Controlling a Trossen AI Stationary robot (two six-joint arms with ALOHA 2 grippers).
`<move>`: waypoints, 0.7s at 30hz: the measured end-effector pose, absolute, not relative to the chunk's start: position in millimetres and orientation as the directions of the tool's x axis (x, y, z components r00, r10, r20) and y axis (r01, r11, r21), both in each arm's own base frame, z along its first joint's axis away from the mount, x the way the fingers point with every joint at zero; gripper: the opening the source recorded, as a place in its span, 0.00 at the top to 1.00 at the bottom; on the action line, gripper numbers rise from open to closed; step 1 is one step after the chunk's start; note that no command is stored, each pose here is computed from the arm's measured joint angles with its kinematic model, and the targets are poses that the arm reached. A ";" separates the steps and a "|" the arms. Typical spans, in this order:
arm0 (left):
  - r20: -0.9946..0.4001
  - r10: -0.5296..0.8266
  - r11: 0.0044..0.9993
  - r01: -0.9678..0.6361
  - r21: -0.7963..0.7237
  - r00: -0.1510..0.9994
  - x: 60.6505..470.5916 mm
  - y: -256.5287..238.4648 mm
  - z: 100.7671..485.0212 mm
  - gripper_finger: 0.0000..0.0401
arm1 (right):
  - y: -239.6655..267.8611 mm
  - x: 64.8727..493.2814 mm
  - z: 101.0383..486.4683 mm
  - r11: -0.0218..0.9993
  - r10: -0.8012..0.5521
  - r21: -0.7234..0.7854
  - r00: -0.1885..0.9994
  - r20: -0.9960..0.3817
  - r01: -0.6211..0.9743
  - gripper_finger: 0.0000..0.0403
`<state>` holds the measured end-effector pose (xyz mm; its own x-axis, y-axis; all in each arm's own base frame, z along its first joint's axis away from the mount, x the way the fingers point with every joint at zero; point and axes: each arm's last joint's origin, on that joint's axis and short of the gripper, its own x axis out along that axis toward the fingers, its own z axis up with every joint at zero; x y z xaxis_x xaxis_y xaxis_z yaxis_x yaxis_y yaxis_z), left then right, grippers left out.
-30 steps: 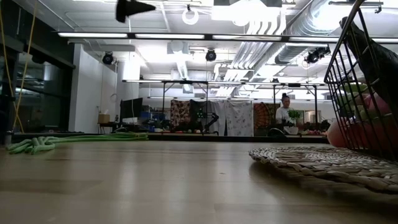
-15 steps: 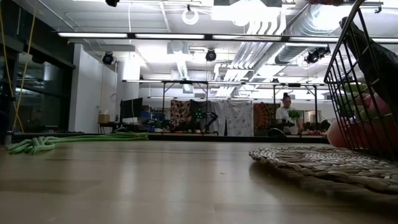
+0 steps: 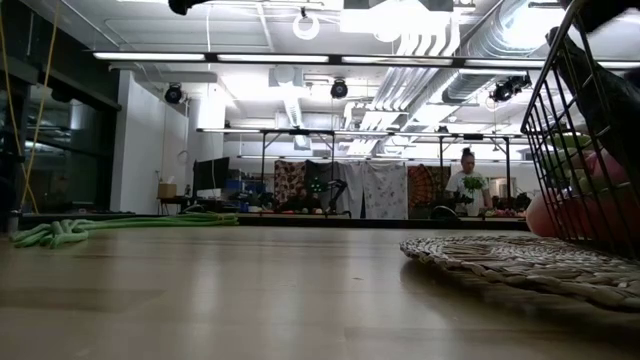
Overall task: Build produce basket
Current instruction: Put the red bell pepper into the wire basket
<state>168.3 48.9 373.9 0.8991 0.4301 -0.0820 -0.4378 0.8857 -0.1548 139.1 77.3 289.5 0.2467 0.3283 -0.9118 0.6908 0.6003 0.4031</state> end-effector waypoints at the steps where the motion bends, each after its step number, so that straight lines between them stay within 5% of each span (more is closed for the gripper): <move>1: -0.082 0.430 0.886 -0.438 -0.155 0.899 168.3 48.8 373.9 0.08 | 79.3 138.4 281.8 0.580 0.327 0.389 0.233 -0.916 0.716 0.18; 21: -0.067 0.433 0.884 -0.438 -0.166 0.899 168.4 49.0 375.4 0.08 | 85.3 139.7 250.2 0.569 0.203 0.367 0.306 -0.930 0.736 0.13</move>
